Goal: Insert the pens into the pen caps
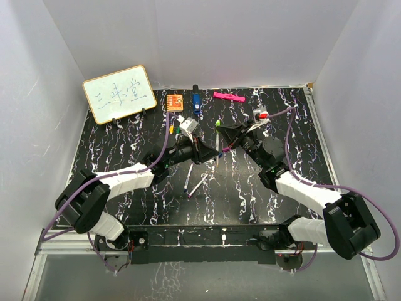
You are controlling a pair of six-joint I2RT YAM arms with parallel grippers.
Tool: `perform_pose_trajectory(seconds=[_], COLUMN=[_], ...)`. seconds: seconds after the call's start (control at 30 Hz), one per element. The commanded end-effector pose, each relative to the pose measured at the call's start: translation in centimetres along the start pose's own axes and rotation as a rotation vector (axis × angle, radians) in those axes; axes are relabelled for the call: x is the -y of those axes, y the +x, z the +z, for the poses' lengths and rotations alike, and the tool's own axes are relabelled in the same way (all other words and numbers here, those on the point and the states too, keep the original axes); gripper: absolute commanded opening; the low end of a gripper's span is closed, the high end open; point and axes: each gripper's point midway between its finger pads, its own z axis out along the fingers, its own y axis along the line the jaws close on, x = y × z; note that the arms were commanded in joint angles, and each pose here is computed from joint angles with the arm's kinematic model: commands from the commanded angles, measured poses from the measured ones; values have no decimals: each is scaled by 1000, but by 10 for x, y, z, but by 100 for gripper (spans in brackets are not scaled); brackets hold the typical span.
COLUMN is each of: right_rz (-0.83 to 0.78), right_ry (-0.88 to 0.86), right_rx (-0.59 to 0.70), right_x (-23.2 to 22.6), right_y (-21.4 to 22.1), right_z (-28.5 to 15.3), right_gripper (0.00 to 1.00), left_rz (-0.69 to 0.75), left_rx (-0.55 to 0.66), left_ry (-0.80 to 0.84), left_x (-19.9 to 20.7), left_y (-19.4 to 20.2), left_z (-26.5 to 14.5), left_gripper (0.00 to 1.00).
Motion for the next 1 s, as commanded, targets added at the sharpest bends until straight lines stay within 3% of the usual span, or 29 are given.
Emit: perform_pose_trajectory(seconds=[0.0,0.47,0.63,0.97], right_rz=[12,70,38,48], right_ry=[-44,-90,-162,-311], right_rx=[35,-112,-221,-378], right_x=[-9,-12,-20,-35], right_y=[-8,30,51,85], right_z=[0,-2,-3,-6], right_gripper=[0,0,0,0], left_rz=[48,81,145,223], left_rx=[84,130,188,377], left_ry=[16,5,-22,91], left_x=[11,15,16,40], left_y=[-25,-42,-60,-107], left_z=[-7,-7,-12,-39], left_gripper=[0,0,0,0])
